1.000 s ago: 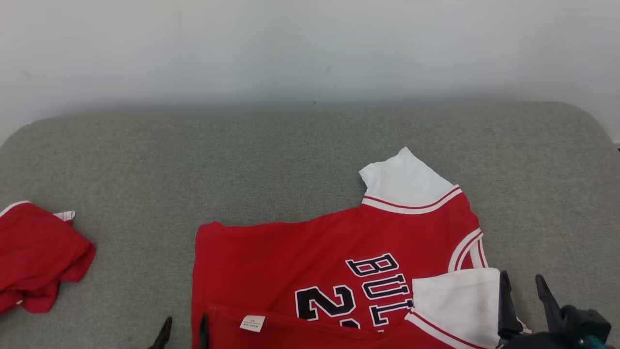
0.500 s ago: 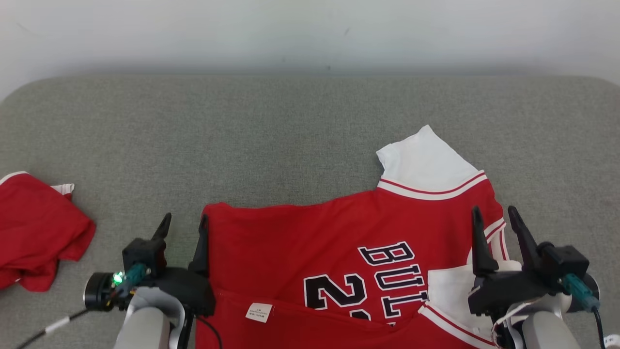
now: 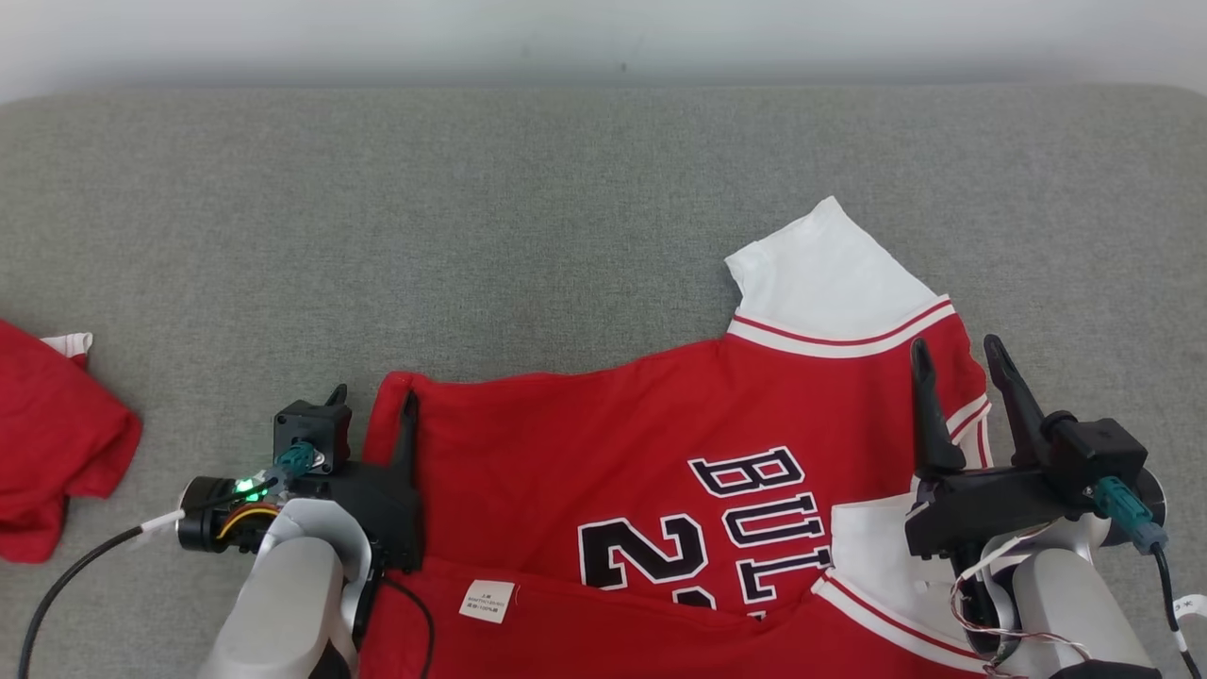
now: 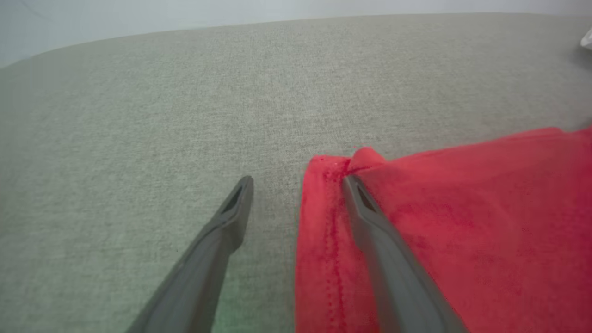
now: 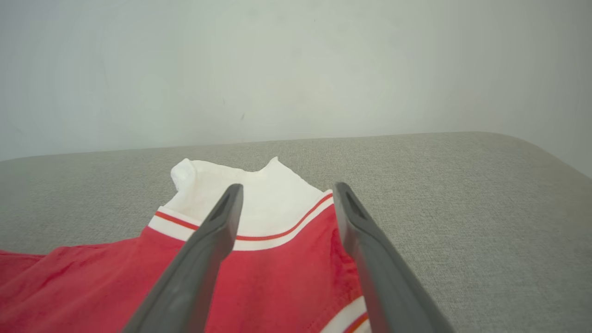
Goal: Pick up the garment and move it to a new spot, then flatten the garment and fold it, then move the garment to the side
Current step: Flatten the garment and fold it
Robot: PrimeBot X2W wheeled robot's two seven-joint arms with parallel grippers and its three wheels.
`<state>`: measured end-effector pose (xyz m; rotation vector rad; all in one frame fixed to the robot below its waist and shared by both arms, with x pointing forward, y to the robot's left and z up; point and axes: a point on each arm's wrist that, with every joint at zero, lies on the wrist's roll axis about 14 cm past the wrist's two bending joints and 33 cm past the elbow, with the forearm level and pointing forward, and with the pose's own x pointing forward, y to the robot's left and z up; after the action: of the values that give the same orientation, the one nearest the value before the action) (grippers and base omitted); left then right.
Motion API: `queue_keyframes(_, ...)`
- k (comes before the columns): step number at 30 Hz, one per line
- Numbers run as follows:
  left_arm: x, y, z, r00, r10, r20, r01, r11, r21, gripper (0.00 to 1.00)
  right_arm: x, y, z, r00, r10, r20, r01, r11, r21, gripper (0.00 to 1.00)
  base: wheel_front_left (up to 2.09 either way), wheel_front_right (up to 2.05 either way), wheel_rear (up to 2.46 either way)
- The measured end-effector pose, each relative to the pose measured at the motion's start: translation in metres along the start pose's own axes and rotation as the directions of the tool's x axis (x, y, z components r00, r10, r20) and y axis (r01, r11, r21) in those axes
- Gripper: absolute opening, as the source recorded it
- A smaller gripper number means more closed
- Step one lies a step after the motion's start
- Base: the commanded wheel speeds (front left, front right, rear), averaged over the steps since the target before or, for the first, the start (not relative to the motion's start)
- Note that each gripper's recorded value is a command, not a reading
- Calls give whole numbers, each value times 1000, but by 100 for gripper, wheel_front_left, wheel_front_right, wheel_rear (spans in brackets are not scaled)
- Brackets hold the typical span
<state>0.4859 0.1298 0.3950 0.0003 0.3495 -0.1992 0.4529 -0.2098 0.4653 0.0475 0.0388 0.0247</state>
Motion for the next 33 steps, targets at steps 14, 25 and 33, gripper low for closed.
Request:
queue_keyframes(14,10,-7,-13,998,-26,-60,27,999,25,0,55,-5,17,996,85,-15,-86,985,-148,100,0,0,0)
queue_keyframes(25,5,7,-4,1000,2,-14,-2,1000,-6,0,117,7,2,962,120,-245,-177,958,-225,100,0,0,0)
queue_keyframes(33,2,10,-14,999,14,-29,-15,1000,-22,0,134,13,-29,913,111,-392,-219,944,-245,98,0,0,0)
